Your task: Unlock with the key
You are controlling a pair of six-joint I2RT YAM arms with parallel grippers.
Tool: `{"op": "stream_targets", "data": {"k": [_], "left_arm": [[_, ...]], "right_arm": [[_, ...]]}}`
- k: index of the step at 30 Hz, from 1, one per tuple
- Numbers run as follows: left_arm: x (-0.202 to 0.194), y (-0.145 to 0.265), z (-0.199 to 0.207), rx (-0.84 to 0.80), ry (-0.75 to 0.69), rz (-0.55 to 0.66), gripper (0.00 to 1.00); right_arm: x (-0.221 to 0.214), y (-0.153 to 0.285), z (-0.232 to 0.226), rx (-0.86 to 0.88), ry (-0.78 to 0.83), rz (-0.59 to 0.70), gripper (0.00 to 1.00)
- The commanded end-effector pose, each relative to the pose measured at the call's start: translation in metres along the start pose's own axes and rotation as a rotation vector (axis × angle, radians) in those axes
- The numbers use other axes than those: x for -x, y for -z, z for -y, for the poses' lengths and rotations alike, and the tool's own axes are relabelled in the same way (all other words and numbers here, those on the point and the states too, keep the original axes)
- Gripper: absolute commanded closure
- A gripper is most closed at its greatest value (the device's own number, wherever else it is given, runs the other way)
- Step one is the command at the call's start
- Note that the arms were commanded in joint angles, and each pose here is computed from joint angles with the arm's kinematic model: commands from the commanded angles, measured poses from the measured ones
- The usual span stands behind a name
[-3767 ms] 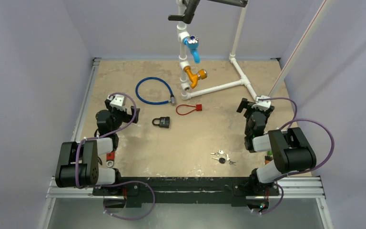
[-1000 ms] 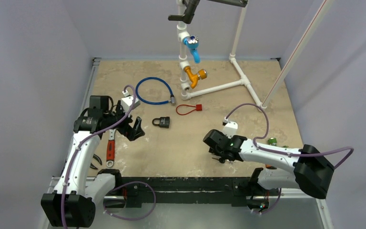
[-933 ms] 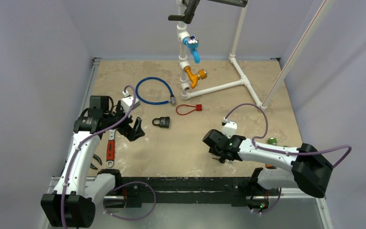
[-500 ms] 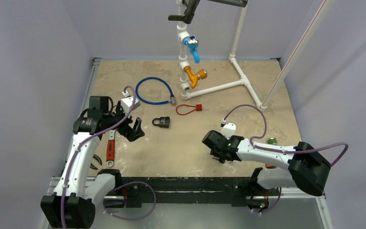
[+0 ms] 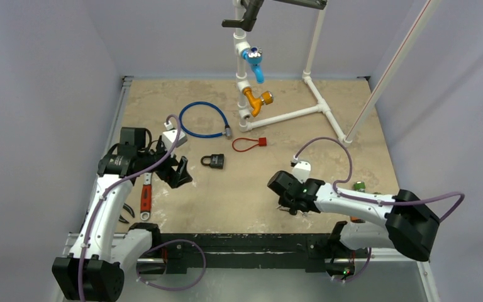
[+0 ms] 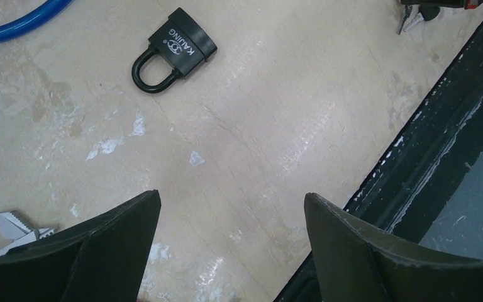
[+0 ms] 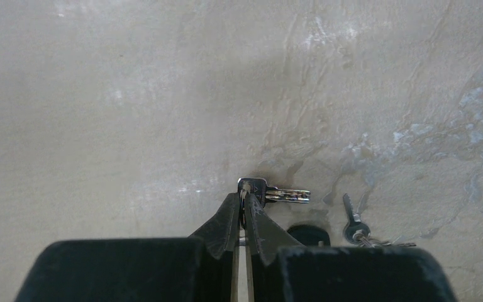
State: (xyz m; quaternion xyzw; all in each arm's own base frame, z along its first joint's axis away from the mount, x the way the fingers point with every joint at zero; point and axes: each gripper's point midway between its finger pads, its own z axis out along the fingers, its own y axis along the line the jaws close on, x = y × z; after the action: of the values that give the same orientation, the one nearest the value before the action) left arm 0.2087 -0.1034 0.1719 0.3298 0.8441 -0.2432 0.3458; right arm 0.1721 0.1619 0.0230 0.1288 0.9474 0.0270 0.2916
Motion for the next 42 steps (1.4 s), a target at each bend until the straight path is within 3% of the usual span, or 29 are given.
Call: {"op": "stream_targets", "data": {"k": [1,4,9,17,22,26,35,42], "left_arm": [[0.025,0.008,0.022,-0.084,-0.019,0.084,0.16],[0.032,0.008,0.040,-0.155,-0.019,0.117,0.14],[0.028,-0.001,0.075,-0.289,-0.050,0.100,0.00],[0.021,0.010,0.115,-0.411,-0.161,0.042,0.00],[0.034,0.019,0.137,-0.443,-0.314,0.149,0.00],[0.046,0.007,0.139,-0.416,-0.314,0.192,0.00],[0.053,-0.015,0.145,-0.346,-0.430,0.288,0.16],[0.082,-0.021,0.134,-0.213,-0.445,0.397,0.40]], "right_arm": [[0.032,0.027,-0.044,0.166,-0.042,0.051,1.00],[0.045,0.046,-0.065,0.253,-0.033,0.060,1.00],[0.062,0.081,-0.106,0.463,0.004,0.078,1.00],[0.084,0.135,-0.147,0.625,0.032,0.121,1.00],[0.085,0.170,-0.175,0.771,0.058,0.123,1.00],[0.086,0.196,-0.190,0.879,0.068,0.116,1.00],[0.095,0.243,-0.202,1.032,0.044,0.134,1.00],[0.090,0.252,-0.213,1.070,0.052,0.120,1.00]]}}
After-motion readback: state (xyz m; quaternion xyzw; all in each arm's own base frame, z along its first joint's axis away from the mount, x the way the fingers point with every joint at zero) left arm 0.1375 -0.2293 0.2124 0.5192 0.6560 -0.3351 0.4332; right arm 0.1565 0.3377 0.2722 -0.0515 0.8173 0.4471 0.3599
